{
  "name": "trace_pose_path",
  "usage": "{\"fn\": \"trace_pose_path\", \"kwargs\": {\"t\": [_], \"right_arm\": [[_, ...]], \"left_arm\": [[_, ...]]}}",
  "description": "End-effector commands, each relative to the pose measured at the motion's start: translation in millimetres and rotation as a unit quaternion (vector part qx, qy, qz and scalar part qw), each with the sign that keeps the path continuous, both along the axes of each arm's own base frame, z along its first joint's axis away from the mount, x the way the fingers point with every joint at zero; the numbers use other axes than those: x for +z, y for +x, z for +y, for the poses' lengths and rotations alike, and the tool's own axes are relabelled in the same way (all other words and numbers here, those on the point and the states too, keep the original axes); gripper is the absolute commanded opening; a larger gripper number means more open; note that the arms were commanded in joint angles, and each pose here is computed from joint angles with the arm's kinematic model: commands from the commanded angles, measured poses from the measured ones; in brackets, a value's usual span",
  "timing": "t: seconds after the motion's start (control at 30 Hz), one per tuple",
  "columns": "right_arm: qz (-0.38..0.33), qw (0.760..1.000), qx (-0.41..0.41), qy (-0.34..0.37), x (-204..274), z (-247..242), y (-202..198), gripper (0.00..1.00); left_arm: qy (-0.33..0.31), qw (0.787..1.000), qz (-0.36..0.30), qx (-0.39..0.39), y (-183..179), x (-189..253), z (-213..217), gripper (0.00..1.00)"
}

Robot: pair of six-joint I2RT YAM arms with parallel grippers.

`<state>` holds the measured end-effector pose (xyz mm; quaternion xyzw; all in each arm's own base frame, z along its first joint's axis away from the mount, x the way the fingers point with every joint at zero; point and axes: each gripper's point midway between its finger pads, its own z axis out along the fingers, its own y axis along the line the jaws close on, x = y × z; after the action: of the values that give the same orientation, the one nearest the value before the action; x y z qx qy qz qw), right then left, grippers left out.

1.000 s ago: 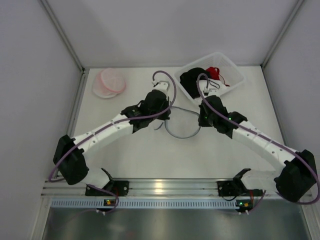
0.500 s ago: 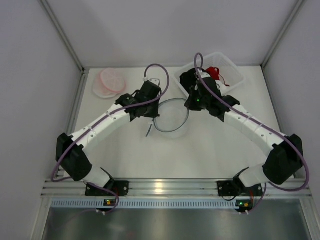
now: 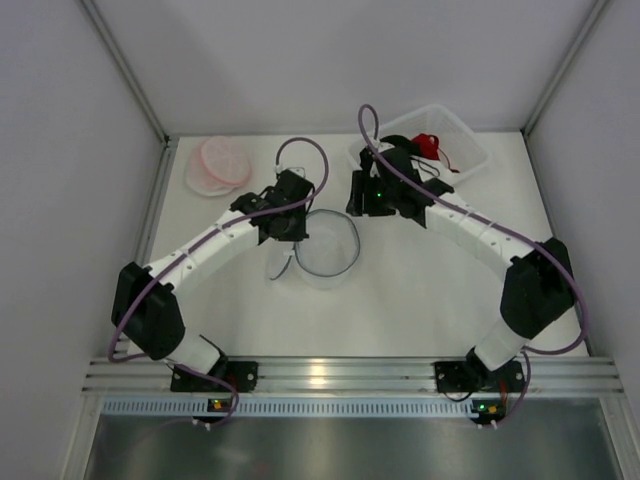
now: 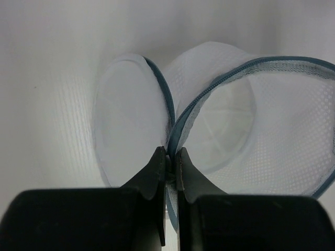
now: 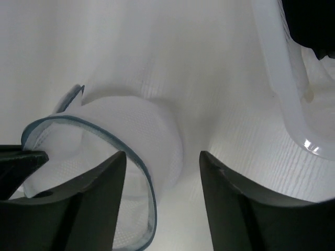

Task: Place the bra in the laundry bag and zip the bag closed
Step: Open the laundry bag at the center of the board, then pick up the bra from the bin.

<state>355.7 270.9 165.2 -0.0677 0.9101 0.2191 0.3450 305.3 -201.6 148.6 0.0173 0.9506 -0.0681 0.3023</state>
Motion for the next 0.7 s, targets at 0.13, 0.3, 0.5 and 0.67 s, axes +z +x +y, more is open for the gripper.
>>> {"fn": "trace_pose_path", "kwargs": {"t": [0.13, 0.3, 0.5, 0.67], "right_arm": [[-0.108, 0.992, -0.010, 0.063, 110, -15, 43, 0.70], [-0.146, 0.978, -0.129, 0.071, 120, -65, 102, 0.78], [-0.136, 0.970, -0.196, 0.043, 92, -87, 165, 0.79], [-0.137, 0.968, -0.206, 0.038, 78, -81, 197, 0.81]], "left_arm": [[-0.018, 0.999, -0.030, 0.008, 17, 4, -6, 0.00], [-0.026, 0.999, -0.037, 0.008, 19, 8, -8, 0.00], [-0.040, 0.999, -0.037, 0.001, 17, 9, -12, 0.00], [-0.039, 0.998, -0.043, 0.002, 15, 12, -9, 0.00]]}}
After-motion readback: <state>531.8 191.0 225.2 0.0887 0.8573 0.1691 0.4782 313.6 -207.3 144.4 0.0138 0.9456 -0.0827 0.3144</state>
